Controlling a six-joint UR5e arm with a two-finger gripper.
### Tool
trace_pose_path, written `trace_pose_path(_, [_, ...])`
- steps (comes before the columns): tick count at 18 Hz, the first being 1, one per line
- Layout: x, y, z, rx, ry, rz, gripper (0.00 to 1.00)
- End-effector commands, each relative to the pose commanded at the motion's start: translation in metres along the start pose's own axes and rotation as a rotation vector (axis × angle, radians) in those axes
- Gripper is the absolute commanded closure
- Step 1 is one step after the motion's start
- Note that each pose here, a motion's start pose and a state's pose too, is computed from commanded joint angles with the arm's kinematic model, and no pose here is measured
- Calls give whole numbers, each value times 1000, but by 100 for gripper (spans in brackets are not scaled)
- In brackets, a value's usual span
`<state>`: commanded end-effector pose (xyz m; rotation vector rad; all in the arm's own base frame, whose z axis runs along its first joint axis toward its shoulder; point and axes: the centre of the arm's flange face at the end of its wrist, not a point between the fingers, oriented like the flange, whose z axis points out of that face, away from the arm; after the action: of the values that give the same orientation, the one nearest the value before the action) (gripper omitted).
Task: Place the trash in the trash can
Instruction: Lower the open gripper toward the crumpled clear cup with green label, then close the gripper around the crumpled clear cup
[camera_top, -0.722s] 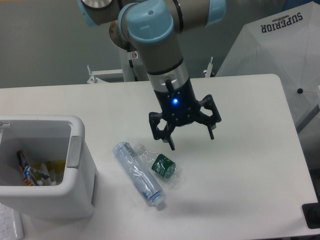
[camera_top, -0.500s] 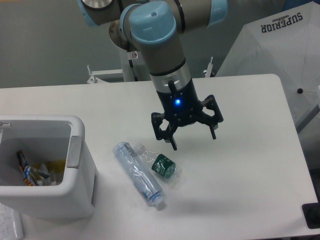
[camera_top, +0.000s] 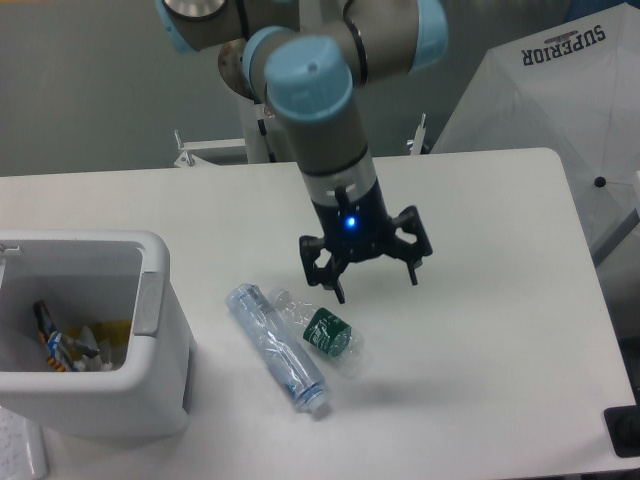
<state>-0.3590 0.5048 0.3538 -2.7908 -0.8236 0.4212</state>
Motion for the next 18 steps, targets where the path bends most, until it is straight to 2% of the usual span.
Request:
trace_pose_path(2, [6, 0, 27, -37, 15, -51, 0])
trace_pose_path(5, [9, 0, 51, -29, 14, -221, 0])
trace_pose_path(9, [15, 9, 87, -45, 0, -248, 0])
trace_pose_path(11, [17, 11, 100, -62, -3, -316, 0])
trace_pose_path(13, [16, 7, 113, -74, -23, -344, 0])
trace_pose_path(18, [24, 12, 124, -96, -14, -387, 0])
